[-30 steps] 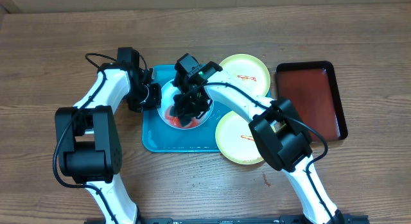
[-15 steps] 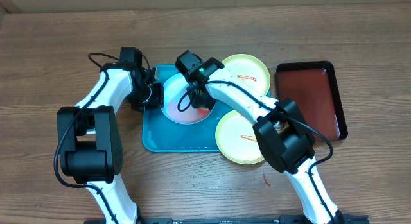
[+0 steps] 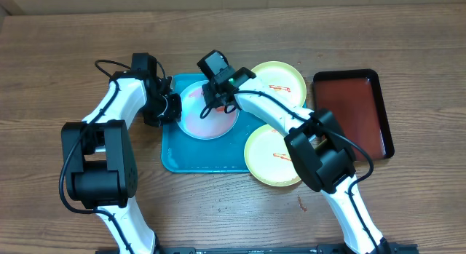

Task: Clean dirty plates on tray and stack at the side
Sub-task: 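Scrub the white plate with the sponge while left gripper holds the rim, then return the sponge with right gripper to the water tray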

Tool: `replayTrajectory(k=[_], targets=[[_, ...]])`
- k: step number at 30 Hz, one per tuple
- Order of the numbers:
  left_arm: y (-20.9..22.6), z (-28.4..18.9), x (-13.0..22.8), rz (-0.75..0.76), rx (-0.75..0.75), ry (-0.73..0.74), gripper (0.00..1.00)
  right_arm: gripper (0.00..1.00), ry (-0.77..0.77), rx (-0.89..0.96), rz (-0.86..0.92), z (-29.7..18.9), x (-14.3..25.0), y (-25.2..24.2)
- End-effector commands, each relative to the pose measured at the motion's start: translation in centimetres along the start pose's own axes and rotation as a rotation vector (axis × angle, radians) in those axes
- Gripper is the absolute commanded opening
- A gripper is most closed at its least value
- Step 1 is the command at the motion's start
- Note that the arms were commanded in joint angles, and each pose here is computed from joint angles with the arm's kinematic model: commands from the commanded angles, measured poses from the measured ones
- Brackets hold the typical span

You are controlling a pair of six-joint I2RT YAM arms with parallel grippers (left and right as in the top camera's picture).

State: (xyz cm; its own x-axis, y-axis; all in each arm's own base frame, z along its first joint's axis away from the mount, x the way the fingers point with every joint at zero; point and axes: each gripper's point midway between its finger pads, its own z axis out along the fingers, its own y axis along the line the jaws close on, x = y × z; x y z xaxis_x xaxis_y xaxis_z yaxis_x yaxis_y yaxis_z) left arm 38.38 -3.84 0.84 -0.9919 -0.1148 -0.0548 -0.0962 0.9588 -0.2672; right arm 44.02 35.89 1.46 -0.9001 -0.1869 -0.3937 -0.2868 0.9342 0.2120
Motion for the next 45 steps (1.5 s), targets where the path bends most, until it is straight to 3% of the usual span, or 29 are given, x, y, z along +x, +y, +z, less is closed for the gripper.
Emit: replayTrajectory(k=[1, 6, 11, 15, 19, 26, 33, 39, 45], targets=[[0.7, 0.7, 0.3, 0.015, -0.040, 0.018, 0.04, 0.04, 0.244, -0.272, 0.028, 2.3, 5.9, 4.4], [0.5, 0.7, 0.1, 0.017, -0.028, 0.009, 0.04, 0.04, 0.406, -0.499, -0.012, -0.1, 9.2, 8.0], [0.5, 0.7, -0.1, 0.019, -0.027, 0.003, 0.04, 0.04, 0.522, -0.609, -0.080, -2.3, 11.8, 9.0], [0.4, 0.7, -0.3, 0.022, -0.026, -0.007, 0.04, 0.04, 0.529, -0.600, -0.078, -3.7, 11.2, 8.1], [0.4, 0.7, -0.8, 0.026, -0.024, -0.028, 0.04, 0.04, 0.454, -0.588, -0.073, -6.4, 8.1, 7.2], [0.0, 0.7, -1.2, 0.031, -0.004, -0.041, 0.04, 0.04, 0.280, -0.389, 0.008, -12.4, 2.2, 1.0], [-0.8, 0.9, -1.0, 0.051, 0.002, -0.037, 0.04, 0.04, 0.142, -0.320, 0.123, -19.2, -1.5, -5.8], [-2.0, 1.2, -0.8, 0.081, 0.004, -0.033, 0.05, 0.04, 0.061, -0.213, 0.272, -23.5, -2.6, -13.8], [-2.5, 1.3, -0.7, 0.099, 0.000, -0.031, 0.04, 0.04, 0.106, 0.018, 0.428, -24.8, 0.0, -22.7]])
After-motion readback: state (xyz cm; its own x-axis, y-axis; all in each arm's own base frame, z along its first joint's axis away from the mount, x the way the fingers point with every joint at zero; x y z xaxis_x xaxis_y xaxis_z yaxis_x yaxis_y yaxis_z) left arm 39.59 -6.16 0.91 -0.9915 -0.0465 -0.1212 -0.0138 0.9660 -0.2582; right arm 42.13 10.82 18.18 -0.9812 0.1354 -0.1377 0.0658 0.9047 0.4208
